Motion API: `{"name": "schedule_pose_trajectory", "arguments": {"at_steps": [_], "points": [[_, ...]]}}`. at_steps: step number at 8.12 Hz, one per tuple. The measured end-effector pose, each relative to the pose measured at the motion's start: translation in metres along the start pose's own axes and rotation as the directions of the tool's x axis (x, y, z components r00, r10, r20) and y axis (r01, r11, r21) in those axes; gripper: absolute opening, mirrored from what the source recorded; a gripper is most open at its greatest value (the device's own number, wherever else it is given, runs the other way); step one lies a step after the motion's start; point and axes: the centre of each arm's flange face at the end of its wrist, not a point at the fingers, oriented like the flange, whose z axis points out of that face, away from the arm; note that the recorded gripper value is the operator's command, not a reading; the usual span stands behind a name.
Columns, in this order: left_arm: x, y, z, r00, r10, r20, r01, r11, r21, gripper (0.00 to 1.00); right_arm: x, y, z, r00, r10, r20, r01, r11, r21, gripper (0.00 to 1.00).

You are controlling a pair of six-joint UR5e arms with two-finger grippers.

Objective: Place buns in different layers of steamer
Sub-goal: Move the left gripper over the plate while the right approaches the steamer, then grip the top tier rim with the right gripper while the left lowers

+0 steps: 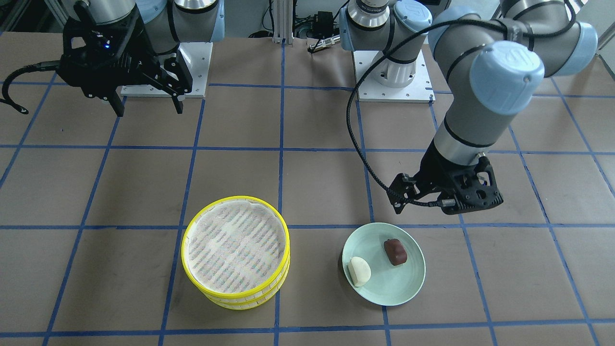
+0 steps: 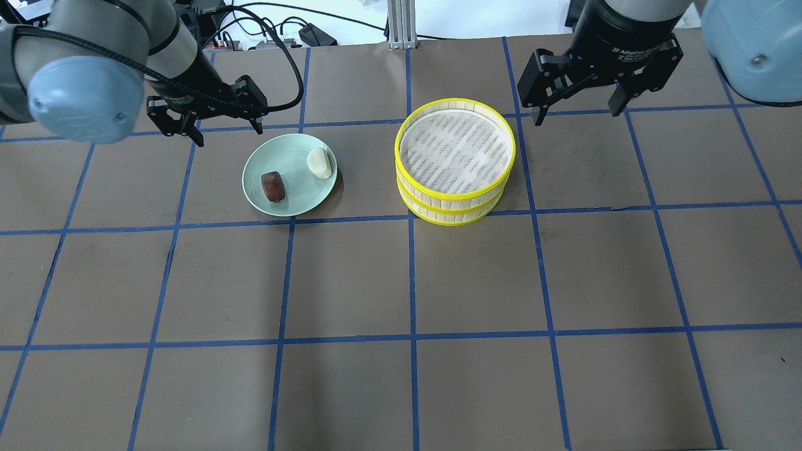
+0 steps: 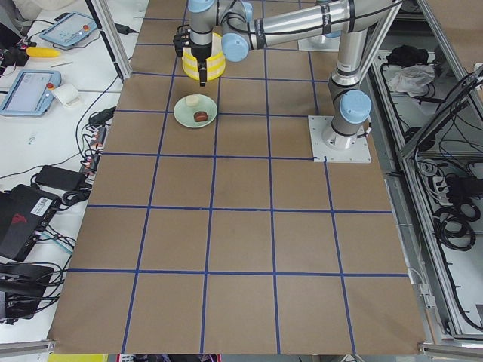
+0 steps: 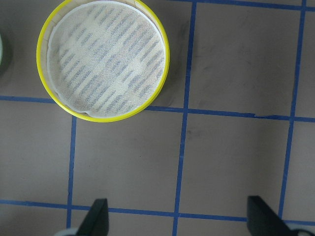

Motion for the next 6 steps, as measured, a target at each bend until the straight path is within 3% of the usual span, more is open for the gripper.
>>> {"name": "schedule_pose_trajectory", "arguments": {"at_steps": [4, 6], "points": [[0.013, -0.028, 0.084, 0.991, 0.128, -0.048, -0.128, 0.992, -0.013, 1.00, 0.000, -0.012, 0.008, 1.000, -0.001, -0.003, 0.001, 0.999, 0.051, 1.00], [0.020, -0.037, 0.117, 0.980, 0.167, -0.105, -0.167, 0.986, 0.005, 1.00, -0.001, -0.025, 0.028, 1.000, 0.006, 0.000, -0.006, 0.999, 0.036, 1.00]]}}
